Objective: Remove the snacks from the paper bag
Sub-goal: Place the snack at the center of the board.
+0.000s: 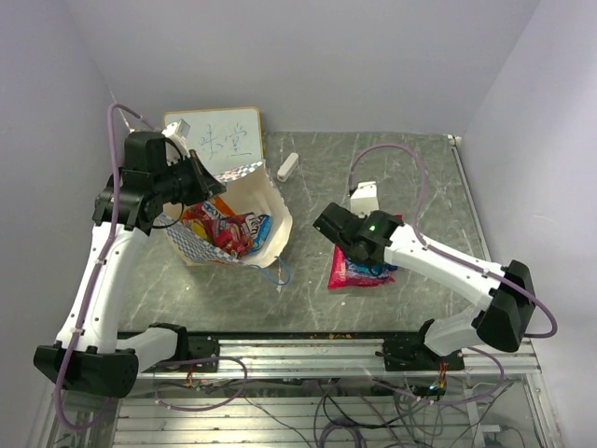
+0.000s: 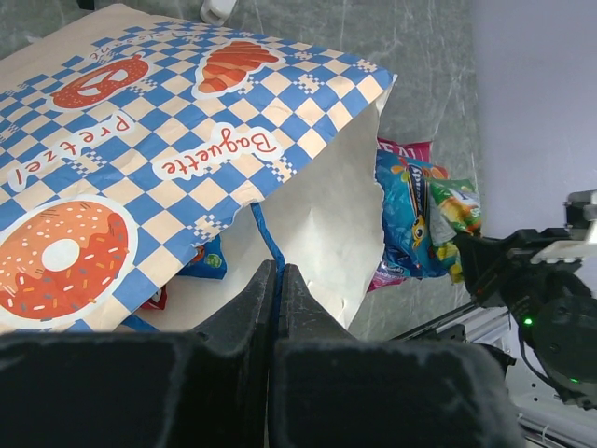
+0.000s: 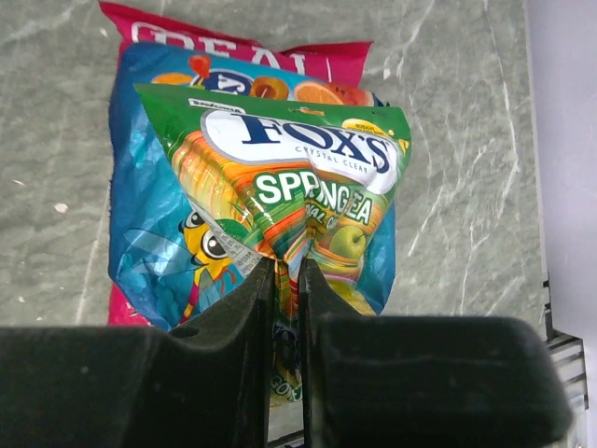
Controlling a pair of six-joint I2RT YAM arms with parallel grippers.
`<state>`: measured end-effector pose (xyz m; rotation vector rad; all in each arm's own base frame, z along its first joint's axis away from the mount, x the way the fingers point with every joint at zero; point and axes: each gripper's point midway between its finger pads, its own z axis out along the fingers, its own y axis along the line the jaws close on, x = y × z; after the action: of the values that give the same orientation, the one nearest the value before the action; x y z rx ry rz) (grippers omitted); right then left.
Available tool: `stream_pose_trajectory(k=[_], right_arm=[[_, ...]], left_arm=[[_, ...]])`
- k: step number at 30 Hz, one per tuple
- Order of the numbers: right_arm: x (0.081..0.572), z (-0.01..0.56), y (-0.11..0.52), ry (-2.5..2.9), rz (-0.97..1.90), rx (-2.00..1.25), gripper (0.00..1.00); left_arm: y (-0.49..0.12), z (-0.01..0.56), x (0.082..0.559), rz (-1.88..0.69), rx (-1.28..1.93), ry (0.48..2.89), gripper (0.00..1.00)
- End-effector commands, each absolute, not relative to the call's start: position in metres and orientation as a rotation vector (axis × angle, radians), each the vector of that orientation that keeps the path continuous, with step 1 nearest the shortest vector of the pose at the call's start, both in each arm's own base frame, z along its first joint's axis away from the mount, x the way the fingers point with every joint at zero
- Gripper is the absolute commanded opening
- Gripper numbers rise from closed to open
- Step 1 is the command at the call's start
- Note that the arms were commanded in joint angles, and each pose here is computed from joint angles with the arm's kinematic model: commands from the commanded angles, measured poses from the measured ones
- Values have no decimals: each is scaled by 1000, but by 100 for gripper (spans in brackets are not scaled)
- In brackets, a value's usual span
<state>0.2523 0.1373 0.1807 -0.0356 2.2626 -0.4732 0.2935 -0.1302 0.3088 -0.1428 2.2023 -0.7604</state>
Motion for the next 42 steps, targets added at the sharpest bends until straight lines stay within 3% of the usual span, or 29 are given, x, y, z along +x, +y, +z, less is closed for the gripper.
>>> stream_pose_trajectory(k=[1,7,13,22,28,32,36,42], right_arm=[[255,166,141,2256,-432,-12,5],[254,140,144,2265,-408,-92,17],[244,135,160,2325,-255,-140,47],[244,184,168,2276,-120,-142,80],[254,218,181,2192,-46,-217,88],[253,246,235,2031,258,-533,88],[221,274,300,1717,654,-830,86],[179,261,364,1517,862,-1048,83]], left_arm=[[-130,322,287,-760,-119,2166,7],[-131,320,286,-763,-115,2173,7],[-134,322,286,-781,-108,2171,7],[-148,332,280,-890,-24,2119,7],[-167,343,262,-1042,120,2047,7],[-173,338,244,-1109,159,2036,7],[-175,334,231,-1159,158,2023,7],[-179,330,219,-1230,126,2019,7]])
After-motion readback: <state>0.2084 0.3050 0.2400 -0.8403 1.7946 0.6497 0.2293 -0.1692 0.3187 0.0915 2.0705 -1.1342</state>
